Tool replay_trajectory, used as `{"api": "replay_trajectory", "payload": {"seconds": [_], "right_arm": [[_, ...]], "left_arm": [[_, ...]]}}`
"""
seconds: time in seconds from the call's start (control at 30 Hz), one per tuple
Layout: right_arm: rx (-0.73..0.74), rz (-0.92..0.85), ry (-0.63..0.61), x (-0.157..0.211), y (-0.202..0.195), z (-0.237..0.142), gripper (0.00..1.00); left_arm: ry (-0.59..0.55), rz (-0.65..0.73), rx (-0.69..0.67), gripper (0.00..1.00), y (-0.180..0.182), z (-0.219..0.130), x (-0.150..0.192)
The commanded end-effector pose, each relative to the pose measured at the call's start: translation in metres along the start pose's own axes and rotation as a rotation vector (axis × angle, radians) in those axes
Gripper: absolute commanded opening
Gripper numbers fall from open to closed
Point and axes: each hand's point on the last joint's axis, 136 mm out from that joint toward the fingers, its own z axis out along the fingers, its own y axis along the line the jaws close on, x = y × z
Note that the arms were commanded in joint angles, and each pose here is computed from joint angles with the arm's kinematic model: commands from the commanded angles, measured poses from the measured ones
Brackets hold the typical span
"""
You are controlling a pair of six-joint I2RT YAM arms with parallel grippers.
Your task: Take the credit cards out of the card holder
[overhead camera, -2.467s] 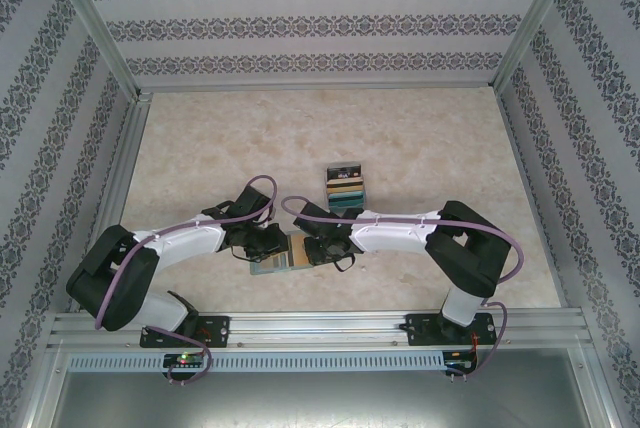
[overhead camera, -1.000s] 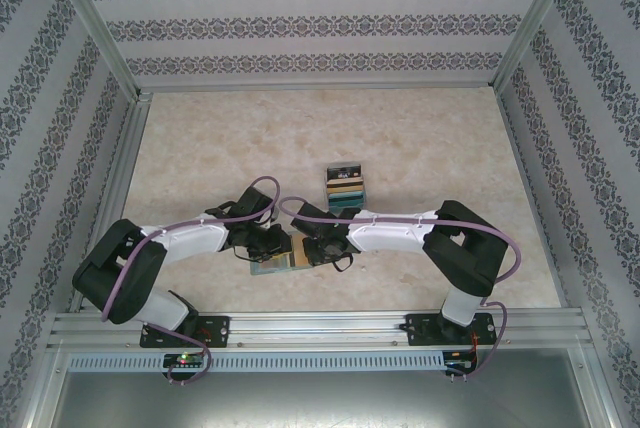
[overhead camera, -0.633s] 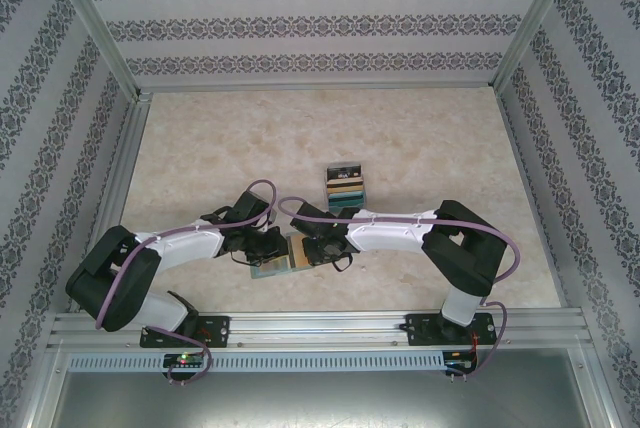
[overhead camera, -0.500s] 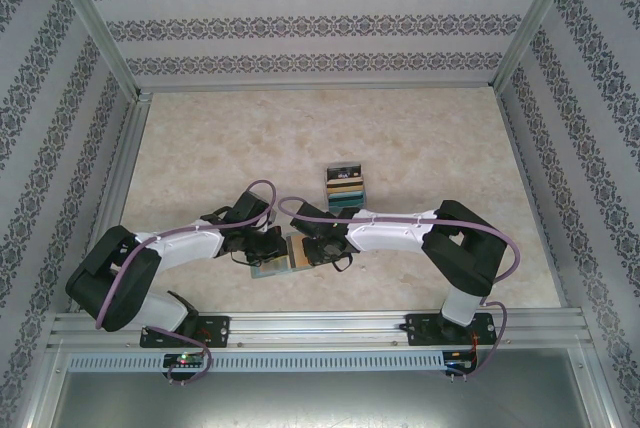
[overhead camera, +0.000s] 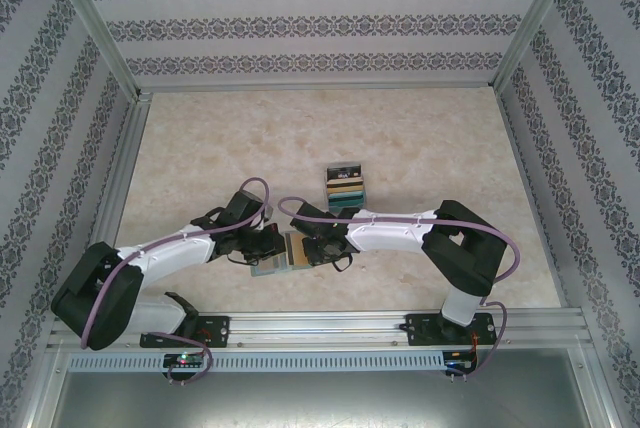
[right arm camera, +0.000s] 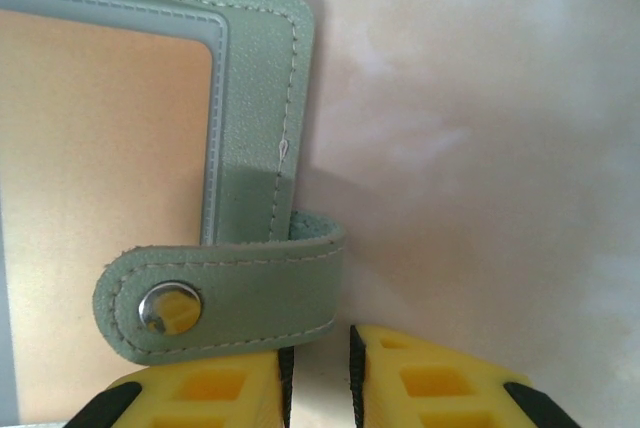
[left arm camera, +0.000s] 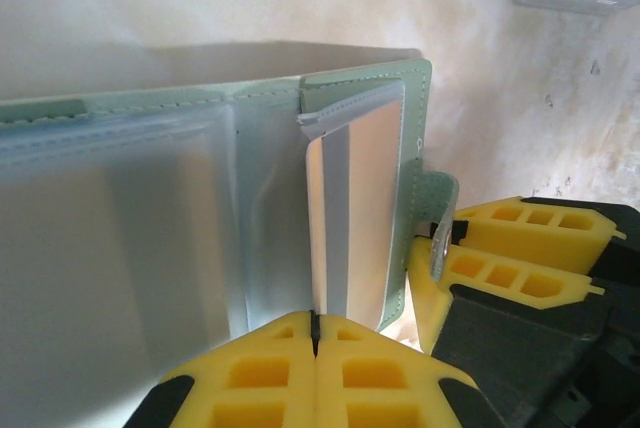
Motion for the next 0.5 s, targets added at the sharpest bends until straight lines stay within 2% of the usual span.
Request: {"api": "replay_trajectory", "payload": {"seconds": [0.0,0.27,0.47], "right_arm": [[-0.090,-0.043,0.023,0.009,0.027,0.020,0.26],[-0.087,-0.039,0.024,0.010,0.025,0.020,0.26],[-0.087,-0.046,0.013,0.007,0.026,0.018,0.26]], "left_arm": [[0.008,-0.015,-0.026,0.00,0.011,-0.002,0.004],[0.008,-0.032,-0.104,0.00,0.031,-0.009,0.008],[-0.016,-0.038,-0.068,0.00,0.029,-0.017,0.007]]}}
